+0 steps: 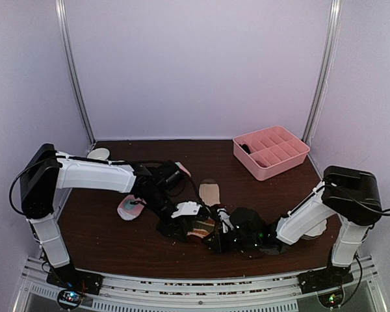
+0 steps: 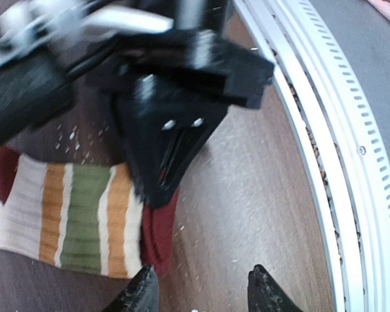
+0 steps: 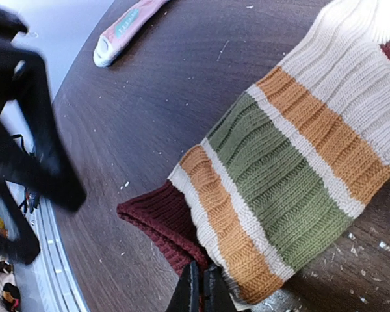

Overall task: Roll the socks
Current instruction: Roll the sock at the center of the board.

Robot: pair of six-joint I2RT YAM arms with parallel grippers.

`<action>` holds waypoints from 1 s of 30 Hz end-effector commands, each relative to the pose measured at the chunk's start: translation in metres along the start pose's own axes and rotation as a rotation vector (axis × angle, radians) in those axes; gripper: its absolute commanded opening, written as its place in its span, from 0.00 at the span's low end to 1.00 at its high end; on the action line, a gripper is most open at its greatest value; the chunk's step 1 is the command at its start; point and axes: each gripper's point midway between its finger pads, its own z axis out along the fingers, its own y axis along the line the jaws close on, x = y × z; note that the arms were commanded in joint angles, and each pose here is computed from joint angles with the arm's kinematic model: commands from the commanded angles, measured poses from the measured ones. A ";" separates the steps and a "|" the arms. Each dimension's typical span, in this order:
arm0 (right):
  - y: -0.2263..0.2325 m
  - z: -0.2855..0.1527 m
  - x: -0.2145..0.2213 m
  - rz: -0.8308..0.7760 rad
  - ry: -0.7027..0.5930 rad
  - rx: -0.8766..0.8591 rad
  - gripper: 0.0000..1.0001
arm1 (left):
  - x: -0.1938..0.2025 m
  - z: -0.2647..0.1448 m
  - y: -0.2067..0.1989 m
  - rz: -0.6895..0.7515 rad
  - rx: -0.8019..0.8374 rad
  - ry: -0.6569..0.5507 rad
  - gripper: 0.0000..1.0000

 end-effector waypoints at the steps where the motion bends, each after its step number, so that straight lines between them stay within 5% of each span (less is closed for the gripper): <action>1: -0.034 0.003 0.039 0.095 0.163 0.103 0.00 | -0.017 0.006 -0.008 0.143 -0.016 -0.030 0.45; 12: -0.046 0.006 0.047 0.161 0.252 0.135 0.00 | 0.006 0.035 0.005 0.226 -0.069 0.095 0.35; 30: -0.048 0.005 0.054 0.179 0.289 0.126 0.00 | 0.022 0.032 0.023 0.154 -0.092 0.124 0.36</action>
